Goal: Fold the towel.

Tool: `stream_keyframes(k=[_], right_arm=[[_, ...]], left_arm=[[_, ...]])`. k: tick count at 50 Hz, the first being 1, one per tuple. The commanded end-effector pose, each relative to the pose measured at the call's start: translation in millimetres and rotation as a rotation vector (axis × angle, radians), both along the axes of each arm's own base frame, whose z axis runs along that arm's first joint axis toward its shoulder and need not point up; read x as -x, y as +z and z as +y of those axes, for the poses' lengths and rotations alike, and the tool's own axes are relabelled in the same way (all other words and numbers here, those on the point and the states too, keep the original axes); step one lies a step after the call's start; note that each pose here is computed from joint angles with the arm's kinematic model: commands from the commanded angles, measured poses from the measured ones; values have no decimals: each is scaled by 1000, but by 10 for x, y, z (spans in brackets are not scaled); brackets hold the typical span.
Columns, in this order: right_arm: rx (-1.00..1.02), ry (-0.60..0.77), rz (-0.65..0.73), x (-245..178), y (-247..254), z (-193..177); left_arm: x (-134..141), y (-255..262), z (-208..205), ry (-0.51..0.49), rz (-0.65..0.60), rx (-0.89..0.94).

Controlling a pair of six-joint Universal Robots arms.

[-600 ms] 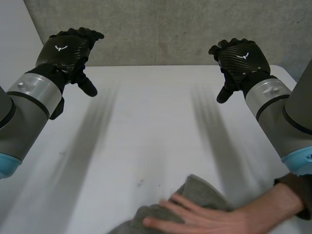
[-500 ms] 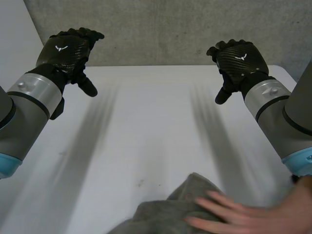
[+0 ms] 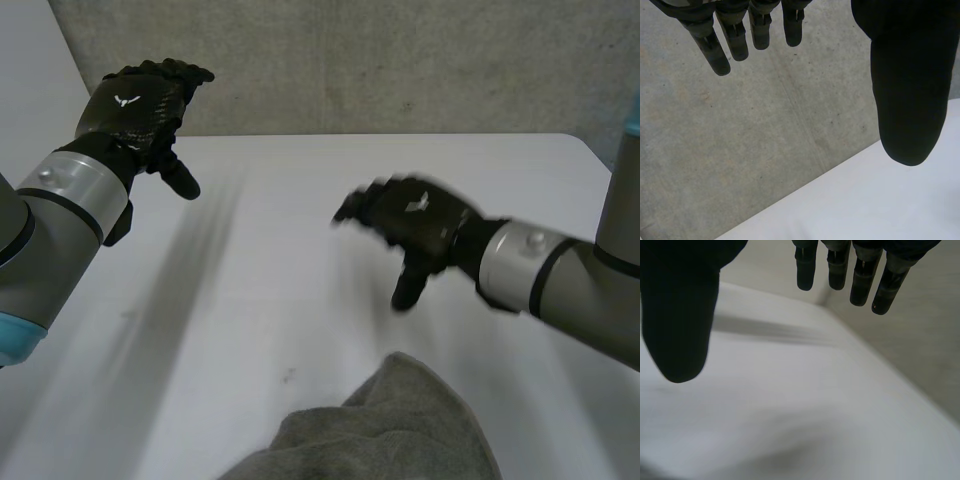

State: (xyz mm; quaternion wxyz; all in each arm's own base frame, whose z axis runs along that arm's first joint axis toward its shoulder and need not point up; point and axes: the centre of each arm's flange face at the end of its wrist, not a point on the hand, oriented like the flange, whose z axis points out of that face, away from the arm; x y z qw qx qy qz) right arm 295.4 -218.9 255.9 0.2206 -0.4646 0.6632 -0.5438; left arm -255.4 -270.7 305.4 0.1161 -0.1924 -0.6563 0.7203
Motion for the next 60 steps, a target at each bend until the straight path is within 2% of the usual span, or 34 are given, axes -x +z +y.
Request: stream_keyframes(k=[1, 6, 11, 16, 21, 23, 26, 28, 29, 31, 34, 35, 36, 40, 42, 46, 51, 60], right_arm=[[-215, 303, 55, 11, -153, 481], [-384, 402, 195, 59, -451, 668], [-396, 491, 282, 37, -681, 776], [-401, 526, 311, -44, -875, 813], [-250, 521, 269, -167, -859, 648], [-153, 460, 181, -299, -685, 442], [-156, 397, 101, -356, -568, 330], [-163, 262, -95, -446, -368, 77], [-163, 261, -96, -446, -367, 76], [-135, 127, -270, -507, -245, -167], [-112, 50, -337, -507, -198, -292], [-85, -29, -360, -472, -181, -391], [-51, -95, -350, -435, -170, -453], [49, -172, -270, -373, -186, -525], [164, -204, -163, -325, -213, -539], [208, -200, -116, -323, -240, -532], [147, -178, -110, -353, -401, -527], [75, -79, -92, -384, -530, -448]], left_arm=[[0, -1, 0, 0, 0, 0], [0, -6, 1, 0, -1, -2], [3, -11, 6, -2, -1, -3], [5, -21, 2, -2, -2, -6], [5, -21, 2, -2, -2, -6], [7, -16, 7, -2, -2, -5], [7, -15, 11, -3, -2, -5], [18, -25, 25, -8, -3, -7], [18, -25, 25, -8, -3, -7], [25, -25, 33, -9, -3, -7], [25, -25, 33, -9, -3, -7], [25, -25, 33, -9, -3, -7], [26, -30, 31, -9, -3, -9], [27, -31, 27, -9, -5, -8], [37, -58, 17, -11, -8, -15], [47, -122, -7, -11, -15, -32], [87, -316, -64, -14, -35, -82], [217, -969, -330, -23, -69, -168]])
